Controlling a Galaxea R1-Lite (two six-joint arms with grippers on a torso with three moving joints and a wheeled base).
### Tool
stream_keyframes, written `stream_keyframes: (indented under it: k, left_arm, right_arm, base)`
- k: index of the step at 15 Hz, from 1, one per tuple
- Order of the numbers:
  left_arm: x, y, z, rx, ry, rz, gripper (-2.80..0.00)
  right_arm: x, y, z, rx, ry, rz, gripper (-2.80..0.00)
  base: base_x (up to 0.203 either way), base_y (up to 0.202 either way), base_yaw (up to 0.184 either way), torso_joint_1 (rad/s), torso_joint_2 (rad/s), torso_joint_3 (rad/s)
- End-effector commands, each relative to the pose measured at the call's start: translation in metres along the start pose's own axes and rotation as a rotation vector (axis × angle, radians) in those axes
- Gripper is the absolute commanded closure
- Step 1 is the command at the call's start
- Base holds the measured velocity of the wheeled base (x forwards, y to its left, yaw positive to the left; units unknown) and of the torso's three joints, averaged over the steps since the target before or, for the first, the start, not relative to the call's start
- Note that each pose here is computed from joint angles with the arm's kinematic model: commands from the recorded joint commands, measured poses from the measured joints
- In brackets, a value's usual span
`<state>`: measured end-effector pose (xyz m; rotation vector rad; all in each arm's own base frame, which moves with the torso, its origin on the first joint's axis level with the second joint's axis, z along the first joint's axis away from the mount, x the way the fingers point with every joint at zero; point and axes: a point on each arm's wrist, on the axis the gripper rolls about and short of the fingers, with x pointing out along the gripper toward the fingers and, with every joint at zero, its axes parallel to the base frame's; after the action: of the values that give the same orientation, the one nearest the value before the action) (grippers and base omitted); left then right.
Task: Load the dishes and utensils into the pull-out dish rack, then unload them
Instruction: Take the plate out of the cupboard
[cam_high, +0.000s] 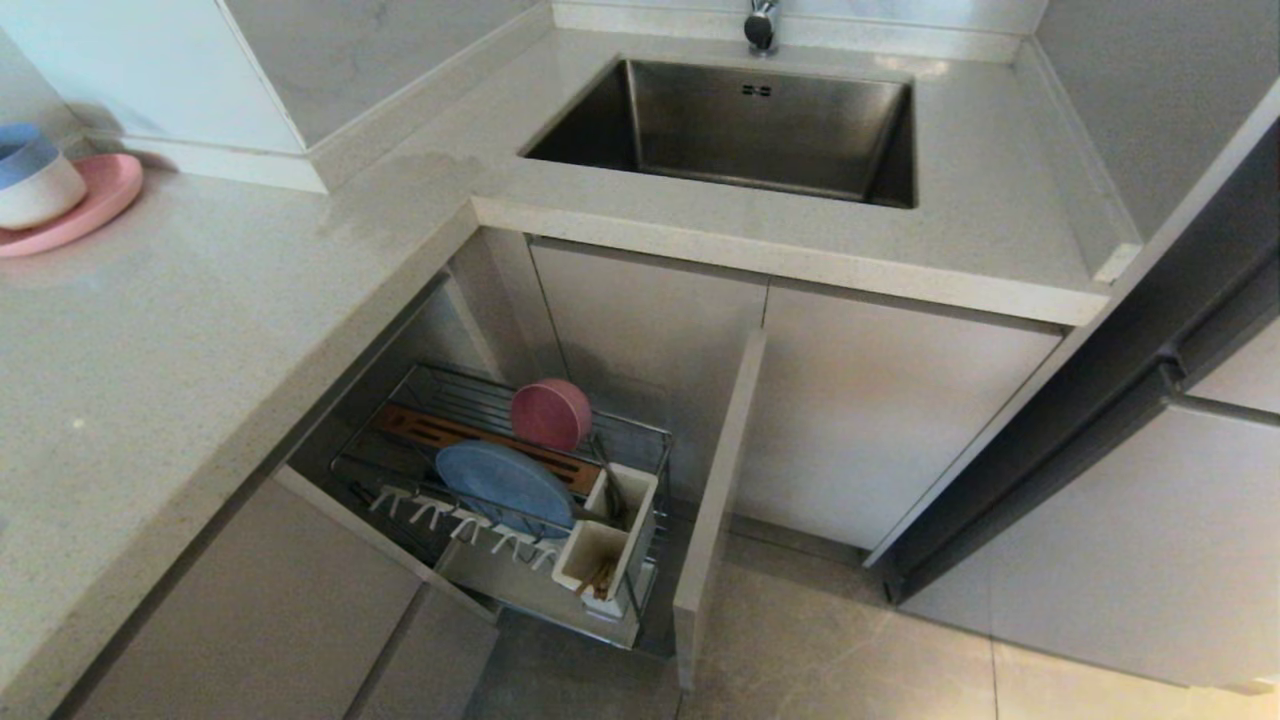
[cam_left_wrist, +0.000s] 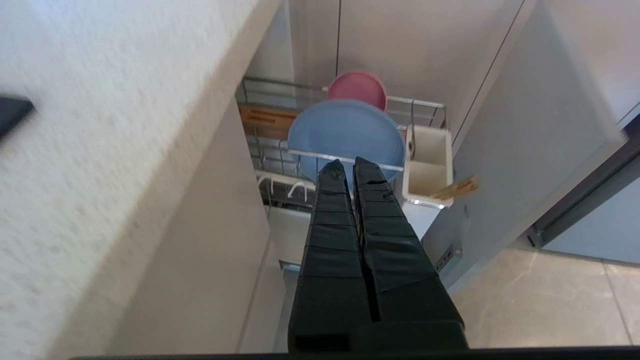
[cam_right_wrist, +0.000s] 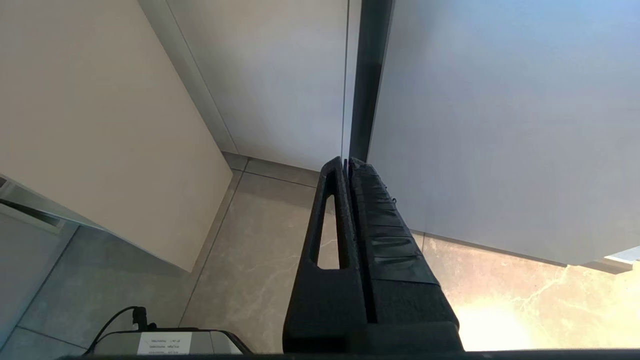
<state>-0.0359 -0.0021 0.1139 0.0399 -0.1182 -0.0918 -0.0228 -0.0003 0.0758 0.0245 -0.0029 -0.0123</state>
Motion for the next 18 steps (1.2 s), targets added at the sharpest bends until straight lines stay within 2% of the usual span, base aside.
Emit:
stream_keyframes:
  k: [1,4,9,10,13,14,16,18]
  left_arm:
    - [0.002,0.0,-0.012,-0.002,0.026,0.001,0.0]
    - [0.008,0.0,-0.032,0.0,0.048,0.006,0.0]
    - [0.009,0.0,-0.033,-0.01,0.051,0.02,0.0]
    - [0.009,0.0,-0.033,-0.02,0.053,0.023,0.0]
    - [0.009,0.001,-0.035,-0.128,0.064,0.06,0.0]
    - [0.009,0.001,-0.035,-0.135,0.066,0.064,0.0]
    - [0.009,0.001,-0.034,-0.101,0.06,0.059,0.0]
    - [0.009,0.001,-0.033,-0.01,0.055,0.055,0.0]
  right_arm:
    - [0.0,0.0,0.0,0.0,0.001,0.0,0.0]
    - [0.0,0.0,0.0,0.0,0.001,0.0,0.0]
    - [0.0,0.0,0.0,0.0,0.0,0.0,0.0]
    - [0.0,0.0,0.0,0.0,0.0,0.0,0.0]
    - [0.0,0.0,0.0,0.0,0.001,0.0,0.0]
    - [0.0,0.0,0.0,0.0,0.0,0.0,0.0]
    - [0.0,0.0,0.0,0.0,0.0,0.0,0.0]
    - [0.0,0.0,0.0,0.0,0.0,0.0,0.0]
  base:
    - [0.0,0.0,0.0,0.0,0.0,0.0]
    - [0.0,0.0,0.0,0.0,0.0,0.0]
    - [0.0,0.0,0.0,0.0,0.0,0.0]
    - [0.0,0.0,0.0,0.0,0.0,0.0]
    - [0.0,0.0,0.0,0.0,0.0,0.0]
    - [0.0,0.0,0.0,0.0,0.0,0.0]
    - [0.0,0.0,0.0,0.0,0.0,0.0]
    - [0.0,0.0,0.0,0.0,0.0,0.0]
